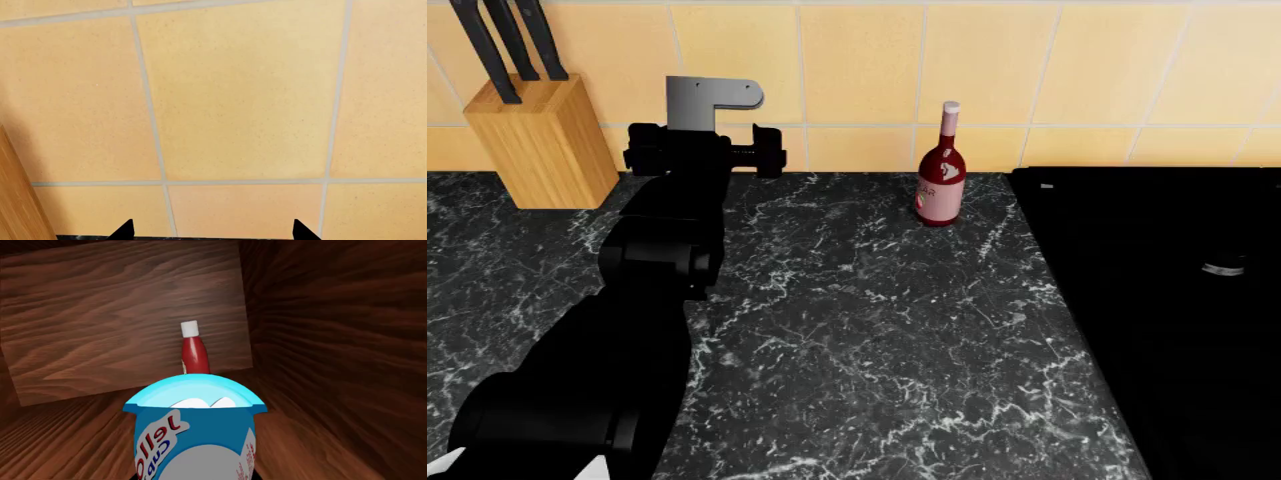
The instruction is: Pick the canned food and jello cup from the counter and place them in the cabinets closest to them.
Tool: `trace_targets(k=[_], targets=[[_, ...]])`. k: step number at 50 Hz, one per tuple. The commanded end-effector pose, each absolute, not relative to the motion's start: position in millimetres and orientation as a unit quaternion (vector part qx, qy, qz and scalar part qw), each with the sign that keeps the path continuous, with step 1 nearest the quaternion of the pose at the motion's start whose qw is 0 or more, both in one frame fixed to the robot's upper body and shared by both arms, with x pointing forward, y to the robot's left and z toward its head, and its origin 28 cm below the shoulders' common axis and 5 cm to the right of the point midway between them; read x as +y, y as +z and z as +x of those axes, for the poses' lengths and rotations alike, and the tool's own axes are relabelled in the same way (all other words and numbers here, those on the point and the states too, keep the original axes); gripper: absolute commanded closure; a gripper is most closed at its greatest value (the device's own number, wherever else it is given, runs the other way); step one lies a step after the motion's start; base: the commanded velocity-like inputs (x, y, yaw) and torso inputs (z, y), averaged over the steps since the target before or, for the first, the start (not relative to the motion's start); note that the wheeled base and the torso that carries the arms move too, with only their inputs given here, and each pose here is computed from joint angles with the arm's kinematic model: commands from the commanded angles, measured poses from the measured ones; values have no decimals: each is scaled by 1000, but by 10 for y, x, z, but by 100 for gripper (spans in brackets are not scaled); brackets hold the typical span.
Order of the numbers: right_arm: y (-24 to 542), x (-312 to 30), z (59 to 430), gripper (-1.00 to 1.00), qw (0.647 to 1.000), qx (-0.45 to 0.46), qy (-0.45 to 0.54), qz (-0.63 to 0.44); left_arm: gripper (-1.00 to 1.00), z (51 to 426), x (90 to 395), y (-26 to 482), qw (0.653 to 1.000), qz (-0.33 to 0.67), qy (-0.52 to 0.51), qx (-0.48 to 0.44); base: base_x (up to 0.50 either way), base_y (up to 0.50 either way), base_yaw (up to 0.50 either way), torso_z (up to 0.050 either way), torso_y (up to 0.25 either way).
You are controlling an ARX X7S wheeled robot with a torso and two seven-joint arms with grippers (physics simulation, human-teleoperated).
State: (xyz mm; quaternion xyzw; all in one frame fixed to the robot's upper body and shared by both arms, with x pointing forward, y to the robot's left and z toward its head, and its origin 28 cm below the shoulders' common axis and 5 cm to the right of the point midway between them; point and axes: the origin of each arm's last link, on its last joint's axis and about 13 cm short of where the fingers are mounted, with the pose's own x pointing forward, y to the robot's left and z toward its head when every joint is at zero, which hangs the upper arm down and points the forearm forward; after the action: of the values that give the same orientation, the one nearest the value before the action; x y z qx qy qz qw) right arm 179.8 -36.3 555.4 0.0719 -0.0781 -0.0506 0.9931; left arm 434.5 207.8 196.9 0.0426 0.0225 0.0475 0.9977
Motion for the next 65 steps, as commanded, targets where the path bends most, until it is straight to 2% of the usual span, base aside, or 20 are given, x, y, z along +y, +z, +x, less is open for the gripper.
trace_targets(k=[1,22,23,65], targets=[[5561,-536,2113,100,991,-30,-81,100,-100,4344,2076,1964,998,47,46,24,0,0,0,0,0],[4983,-626,2792,100,986,107,-115,56,-100,4343,2074,1963,998,48,45,25,7,0,1,0,0],[4972,-629,2800,-100,986,108,-118,55,-100,4343,2075,1962,998,48,45,25,0,-3,3,0,0],[4931,-600,2805,-100,991,91,-77,56,-100,4343,2072,1962,998,50,37,25,6,0,2,0,0]])
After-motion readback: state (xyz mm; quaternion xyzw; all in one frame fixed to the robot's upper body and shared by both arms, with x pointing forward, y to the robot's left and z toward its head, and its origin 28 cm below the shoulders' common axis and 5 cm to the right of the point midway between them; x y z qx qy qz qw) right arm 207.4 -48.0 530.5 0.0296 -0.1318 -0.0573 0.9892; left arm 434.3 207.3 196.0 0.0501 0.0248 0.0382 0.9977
